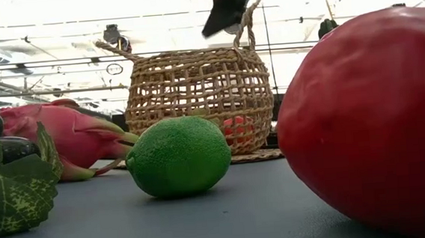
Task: Build produce basket
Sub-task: Put the dragon fruit into the basket
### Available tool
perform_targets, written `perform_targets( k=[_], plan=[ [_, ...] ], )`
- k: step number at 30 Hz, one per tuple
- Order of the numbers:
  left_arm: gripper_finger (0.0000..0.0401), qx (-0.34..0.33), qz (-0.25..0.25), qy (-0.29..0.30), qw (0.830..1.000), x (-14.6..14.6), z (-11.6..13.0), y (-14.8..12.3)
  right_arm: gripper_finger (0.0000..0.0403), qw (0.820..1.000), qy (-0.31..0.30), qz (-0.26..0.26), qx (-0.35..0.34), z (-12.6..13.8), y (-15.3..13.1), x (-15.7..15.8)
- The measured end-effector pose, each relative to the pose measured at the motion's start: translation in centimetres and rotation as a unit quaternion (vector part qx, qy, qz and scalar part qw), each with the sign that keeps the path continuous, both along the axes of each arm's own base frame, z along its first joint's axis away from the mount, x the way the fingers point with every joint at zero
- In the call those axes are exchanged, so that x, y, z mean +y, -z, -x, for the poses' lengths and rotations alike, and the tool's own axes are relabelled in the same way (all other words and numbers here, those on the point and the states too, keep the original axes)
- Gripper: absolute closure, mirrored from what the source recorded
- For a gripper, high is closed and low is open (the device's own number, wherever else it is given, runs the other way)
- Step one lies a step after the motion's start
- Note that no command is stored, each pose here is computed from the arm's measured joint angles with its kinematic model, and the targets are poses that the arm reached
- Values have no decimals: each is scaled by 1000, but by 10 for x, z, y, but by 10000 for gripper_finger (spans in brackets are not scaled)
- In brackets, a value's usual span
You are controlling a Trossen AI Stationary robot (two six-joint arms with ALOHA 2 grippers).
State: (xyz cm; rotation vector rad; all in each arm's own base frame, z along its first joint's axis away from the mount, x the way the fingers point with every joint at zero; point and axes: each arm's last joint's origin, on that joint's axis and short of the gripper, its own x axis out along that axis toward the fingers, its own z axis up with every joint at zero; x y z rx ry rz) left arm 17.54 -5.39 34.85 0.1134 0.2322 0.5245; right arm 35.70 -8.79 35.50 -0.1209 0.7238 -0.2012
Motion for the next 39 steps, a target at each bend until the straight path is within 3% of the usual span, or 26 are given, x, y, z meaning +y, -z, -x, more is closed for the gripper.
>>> perform_targets(
  k=[9, 20, 26, 30, 39],
  plan=[
    [299, -2, 3, 0, 1000, 0, 0, 0, 312, 999, -35, -19, -19, 38, -38, 45],
    [299, 1, 18, 37, 999, -2, -1, 0, 312, 995, -32, -85, 26, 78, -49, 93],
    [299, -2, 30, 51, 998, -3, -2, 0, 312, 994, -22, -97, 50, 98, -22, 124],
    [299, -2, 32, 51, 998, -4, -3, 1, 312, 991, -38, -124, 28, 112, 0, 142],
    [299, 15, -13, 91, 996, -20, -35, 11, 312, 990, -84, -116, -4, 136, 63, 164]
  ],
)
